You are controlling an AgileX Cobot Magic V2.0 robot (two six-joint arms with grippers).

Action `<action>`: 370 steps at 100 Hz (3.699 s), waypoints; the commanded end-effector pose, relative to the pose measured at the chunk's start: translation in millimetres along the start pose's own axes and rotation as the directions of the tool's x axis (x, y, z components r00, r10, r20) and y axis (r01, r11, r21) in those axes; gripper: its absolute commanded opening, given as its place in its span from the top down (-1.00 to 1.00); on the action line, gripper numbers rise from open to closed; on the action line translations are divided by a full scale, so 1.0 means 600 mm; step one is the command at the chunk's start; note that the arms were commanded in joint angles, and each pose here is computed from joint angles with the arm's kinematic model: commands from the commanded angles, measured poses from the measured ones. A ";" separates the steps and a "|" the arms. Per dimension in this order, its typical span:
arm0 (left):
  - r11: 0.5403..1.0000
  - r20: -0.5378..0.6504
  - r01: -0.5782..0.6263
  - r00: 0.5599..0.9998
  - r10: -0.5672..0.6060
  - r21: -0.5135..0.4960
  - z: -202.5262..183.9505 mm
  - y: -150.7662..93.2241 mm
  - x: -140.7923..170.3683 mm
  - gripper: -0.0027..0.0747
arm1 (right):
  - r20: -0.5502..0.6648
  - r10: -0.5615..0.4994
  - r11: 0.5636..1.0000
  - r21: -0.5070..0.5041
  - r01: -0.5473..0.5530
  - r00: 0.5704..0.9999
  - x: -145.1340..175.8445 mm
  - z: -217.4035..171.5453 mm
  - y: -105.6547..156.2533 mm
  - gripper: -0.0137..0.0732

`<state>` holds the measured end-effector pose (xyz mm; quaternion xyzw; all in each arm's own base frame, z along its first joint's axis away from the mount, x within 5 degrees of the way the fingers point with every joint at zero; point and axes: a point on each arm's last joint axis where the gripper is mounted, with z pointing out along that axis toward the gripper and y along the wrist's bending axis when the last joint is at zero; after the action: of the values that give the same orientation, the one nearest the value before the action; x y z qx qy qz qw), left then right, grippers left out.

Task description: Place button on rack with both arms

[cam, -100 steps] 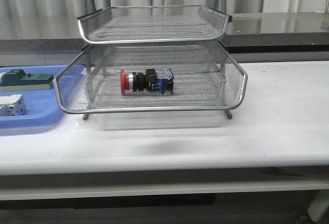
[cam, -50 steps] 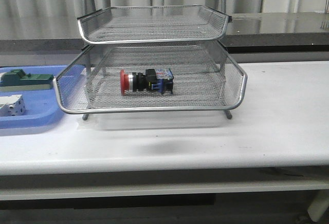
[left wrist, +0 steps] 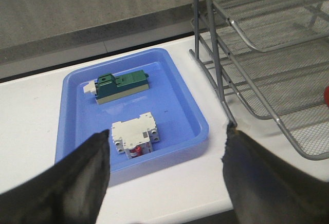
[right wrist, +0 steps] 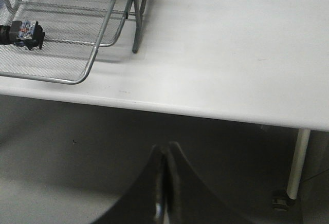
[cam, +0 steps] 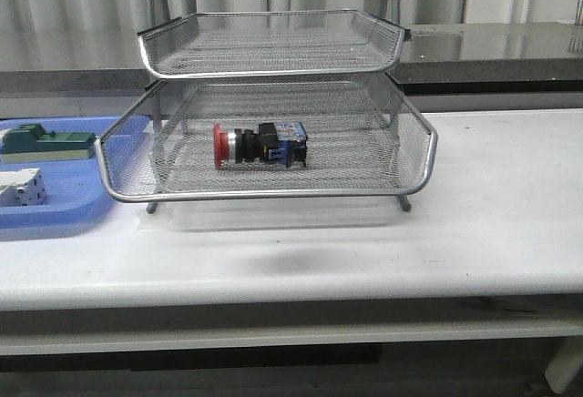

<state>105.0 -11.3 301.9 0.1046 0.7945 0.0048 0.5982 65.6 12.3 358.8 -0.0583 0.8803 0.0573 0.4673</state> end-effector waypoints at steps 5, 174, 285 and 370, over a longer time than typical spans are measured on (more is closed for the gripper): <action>0.997 0.185 0.067 0.981 -0.057 -0.046 -0.021 0.003 -0.002 -0.26 | 0.084 -0.001 1.000 0.004 0.000 0.996 -0.019 -0.008 0.000 0.84; 0.992 0.359 0.091 0.932 -0.055 -0.084 -0.059 0.000 0.021 0.99 | 0.074 0.050 0.997 -0.067 -0.045 0.996 -0.024 0.000 0.011 0.84; 0.992 0.359 0.091 0.932 -0.055 -0.084 -0.059 0.000 0.021 0.99 | -0.397 0.051 0.919 -0.340 -0.198 0.916 -0.026 0.316 0.165 0.84; 0.992 0.359 0.091 0.932 -0.055 -0.084 -0.059 0.000 0.021 0.99 | -0.354 0.052 0.931 -0.321 -0.173 0.934 0.029 0.439 0.242 0.84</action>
<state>68.0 -7.2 285.0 0.0639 0.7075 0.0021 0.7039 239.5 191.8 182.8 -0.1010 0.9451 0.2086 0.2306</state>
